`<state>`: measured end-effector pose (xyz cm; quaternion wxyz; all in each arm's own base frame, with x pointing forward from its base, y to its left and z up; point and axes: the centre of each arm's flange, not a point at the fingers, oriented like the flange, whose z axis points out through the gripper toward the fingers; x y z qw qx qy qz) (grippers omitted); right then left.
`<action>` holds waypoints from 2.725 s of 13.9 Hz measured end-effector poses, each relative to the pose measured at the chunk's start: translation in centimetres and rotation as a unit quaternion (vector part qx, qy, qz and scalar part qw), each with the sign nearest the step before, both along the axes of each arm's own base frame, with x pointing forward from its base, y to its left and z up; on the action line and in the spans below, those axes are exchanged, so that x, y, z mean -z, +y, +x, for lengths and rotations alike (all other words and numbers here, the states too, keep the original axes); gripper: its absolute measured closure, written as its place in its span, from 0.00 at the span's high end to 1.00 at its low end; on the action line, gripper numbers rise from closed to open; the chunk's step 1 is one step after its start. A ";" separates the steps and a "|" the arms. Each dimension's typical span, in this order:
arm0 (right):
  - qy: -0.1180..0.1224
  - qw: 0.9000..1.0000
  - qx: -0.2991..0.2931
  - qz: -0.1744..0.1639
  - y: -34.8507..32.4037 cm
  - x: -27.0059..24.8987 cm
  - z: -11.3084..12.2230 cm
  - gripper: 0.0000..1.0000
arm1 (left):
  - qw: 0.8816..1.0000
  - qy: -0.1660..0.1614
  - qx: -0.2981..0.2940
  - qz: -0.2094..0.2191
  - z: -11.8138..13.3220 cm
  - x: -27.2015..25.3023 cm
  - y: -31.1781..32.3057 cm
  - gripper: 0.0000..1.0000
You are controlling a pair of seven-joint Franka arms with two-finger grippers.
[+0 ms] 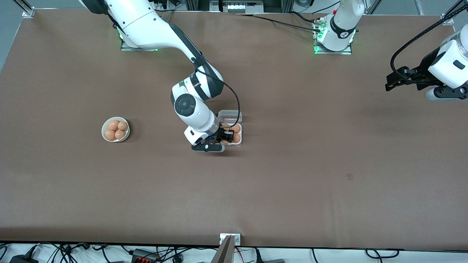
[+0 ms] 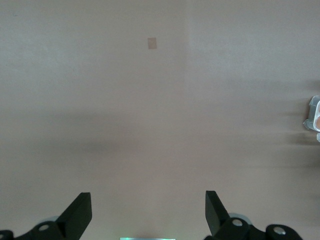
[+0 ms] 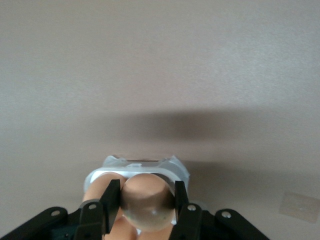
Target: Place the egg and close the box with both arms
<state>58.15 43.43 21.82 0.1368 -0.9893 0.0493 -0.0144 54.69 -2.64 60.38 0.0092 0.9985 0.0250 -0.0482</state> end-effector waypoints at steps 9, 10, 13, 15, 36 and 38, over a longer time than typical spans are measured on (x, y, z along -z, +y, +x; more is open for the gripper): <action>0.008 1.000 0.027 -0.001 -0.5 -3.0 0.7 0.93 | 1.000 0.000 0.000 0.000 0.0 0.0 0.0 1.00; 0.010 1.000 0.029 -0.007 -1.3 -4.9 1.2 1.00 | 1.000 0.000 0.000 0.000 0.0 0.0 0.0 1.00; 0.003 0.999 0.026 -0.040 -4.9 -12.4 2.5 1.00 | 1.000 0.000 -0.001 0.000 0.0 0.0 0.1 1.00; -0.009 0.997 0.020 -0.080 -7.8 -17.1 2.8 1.00 | 1.000 0.000 -0.012 -0.001 0.0 0.0 1.3 1.00; -0.028 0.992 -0.004 -0.122 -41.1 -35.7 5.9 1.00 | 1.000 0.017 -0.008 -0.002 -0.4 0.3 1.4 0.01; -0.027 0.991 -0.007 -0.129 -42.2 -37.2 4.9 1.00 | 1.000 0.020 -0.009 -0.001 -0.4 0.3 0.9 0.01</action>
